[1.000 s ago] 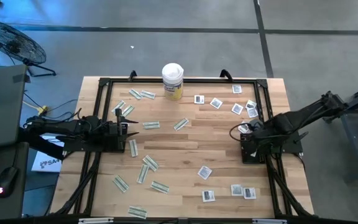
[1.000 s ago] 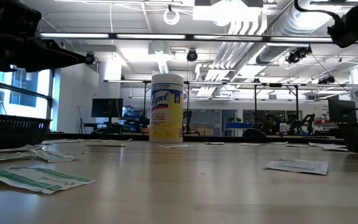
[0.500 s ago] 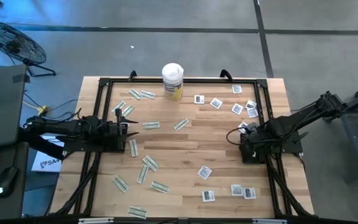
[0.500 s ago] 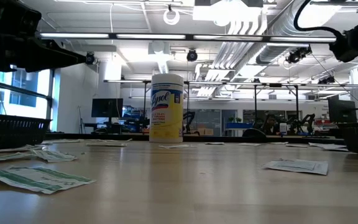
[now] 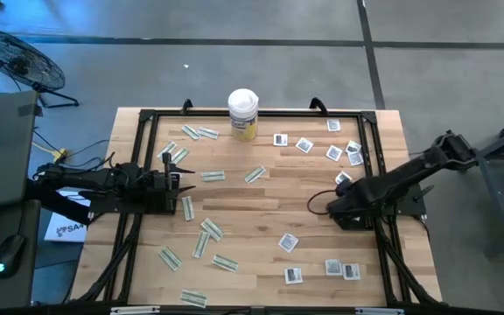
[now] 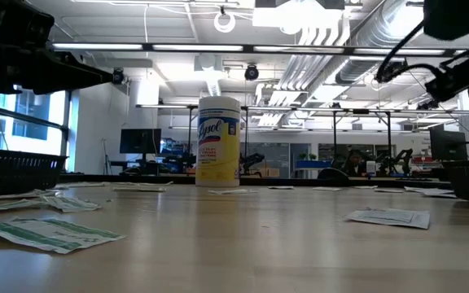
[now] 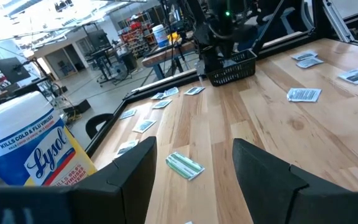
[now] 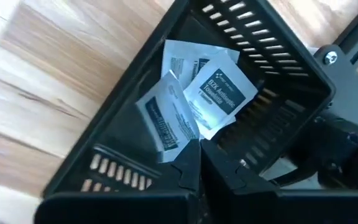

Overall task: Pick & Place First Aid Supplies
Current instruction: Put the towelette pack into the right black basket

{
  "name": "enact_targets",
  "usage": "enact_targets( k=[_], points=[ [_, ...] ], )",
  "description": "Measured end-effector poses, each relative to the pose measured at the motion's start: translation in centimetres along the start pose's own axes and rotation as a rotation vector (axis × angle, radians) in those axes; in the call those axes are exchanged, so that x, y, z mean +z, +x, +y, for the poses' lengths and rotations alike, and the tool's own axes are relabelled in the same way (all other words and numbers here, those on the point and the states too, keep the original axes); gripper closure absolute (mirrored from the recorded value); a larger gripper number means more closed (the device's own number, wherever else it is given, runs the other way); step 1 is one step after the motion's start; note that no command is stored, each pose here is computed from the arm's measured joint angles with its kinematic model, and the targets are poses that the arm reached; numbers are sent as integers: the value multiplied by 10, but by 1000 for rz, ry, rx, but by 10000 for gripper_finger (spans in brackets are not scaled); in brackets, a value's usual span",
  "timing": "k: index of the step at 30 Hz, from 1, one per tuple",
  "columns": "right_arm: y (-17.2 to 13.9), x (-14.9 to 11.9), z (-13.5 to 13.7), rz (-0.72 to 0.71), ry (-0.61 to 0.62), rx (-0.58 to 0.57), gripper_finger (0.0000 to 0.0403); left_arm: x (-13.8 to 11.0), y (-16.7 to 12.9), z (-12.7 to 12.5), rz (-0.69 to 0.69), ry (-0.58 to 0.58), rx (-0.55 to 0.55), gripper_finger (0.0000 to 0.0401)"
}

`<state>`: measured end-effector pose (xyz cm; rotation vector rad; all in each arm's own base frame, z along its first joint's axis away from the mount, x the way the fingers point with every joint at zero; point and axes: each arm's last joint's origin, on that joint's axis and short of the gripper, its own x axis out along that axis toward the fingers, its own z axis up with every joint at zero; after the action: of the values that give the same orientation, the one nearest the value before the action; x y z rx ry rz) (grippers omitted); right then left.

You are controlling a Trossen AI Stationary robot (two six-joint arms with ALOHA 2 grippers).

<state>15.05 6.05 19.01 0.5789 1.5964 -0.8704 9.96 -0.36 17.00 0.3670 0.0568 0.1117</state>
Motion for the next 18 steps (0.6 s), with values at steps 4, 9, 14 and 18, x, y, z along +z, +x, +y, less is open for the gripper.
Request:
enact_targets(
  k=[4,9,14,18],
  points=[
    [7,5,4,40,-64,-47,378,0,0,0,0,0,0,195],
    [6,11,0,121,-75,-82,336,0,0,0,0,0,0,195],
    [-17,17,-7,137,-40,-144,311,0,0,0,0,0,0,195],
    [-37,24,-6,71,-24,-124,310,0,0,0,0,0,0,195]
  ],
)
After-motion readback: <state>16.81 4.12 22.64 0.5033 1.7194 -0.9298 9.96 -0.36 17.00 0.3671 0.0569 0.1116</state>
